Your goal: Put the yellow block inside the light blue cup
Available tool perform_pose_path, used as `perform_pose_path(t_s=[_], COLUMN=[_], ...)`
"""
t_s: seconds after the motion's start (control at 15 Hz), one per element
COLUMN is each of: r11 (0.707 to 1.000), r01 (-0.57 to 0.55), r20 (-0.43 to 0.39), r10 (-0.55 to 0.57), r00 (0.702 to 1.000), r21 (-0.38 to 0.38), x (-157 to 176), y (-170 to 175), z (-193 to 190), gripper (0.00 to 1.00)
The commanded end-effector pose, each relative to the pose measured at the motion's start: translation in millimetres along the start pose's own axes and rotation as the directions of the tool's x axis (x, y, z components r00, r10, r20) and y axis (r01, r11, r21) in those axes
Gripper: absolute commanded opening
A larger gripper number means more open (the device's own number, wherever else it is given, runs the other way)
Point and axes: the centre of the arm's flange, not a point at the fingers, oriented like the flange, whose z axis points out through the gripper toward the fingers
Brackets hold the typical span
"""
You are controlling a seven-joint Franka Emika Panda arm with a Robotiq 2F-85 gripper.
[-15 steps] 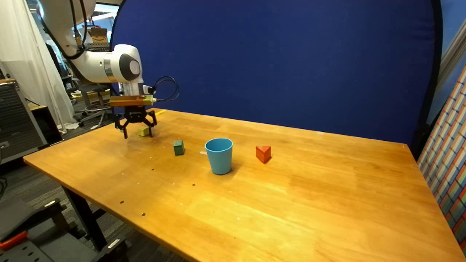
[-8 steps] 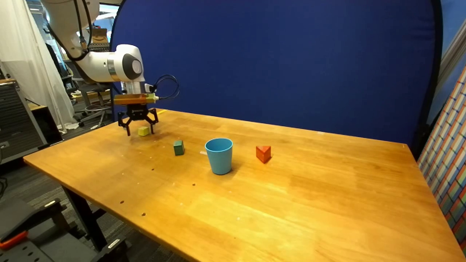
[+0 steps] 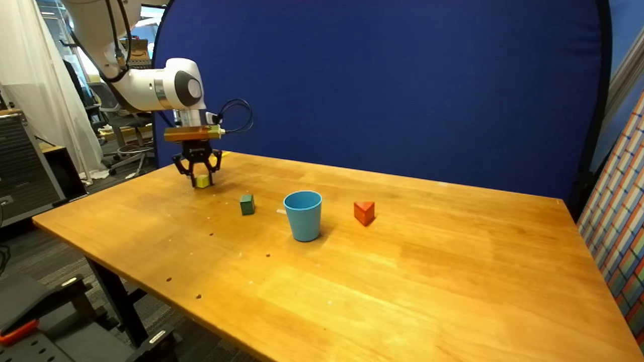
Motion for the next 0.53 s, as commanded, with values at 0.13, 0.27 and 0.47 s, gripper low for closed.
perform_pose_path(t_s=[0.13,0.27,0.47], r11=[0.967,0.932,0.855], r01=[-0.22,-0.321,-0.474], r20=[0.037,0.037,0.021], r10=[0.227,0.332,0.488], r00=[0.973,0.943,0.872], r21=[-0.13,-0.17,-0.212], x=[-88.0,-122.7,-182.4], y=[76.2,107.8,150.9], z=[-28.3,-41.7,-67.0], gripper=[0.23,0.23,0.23])
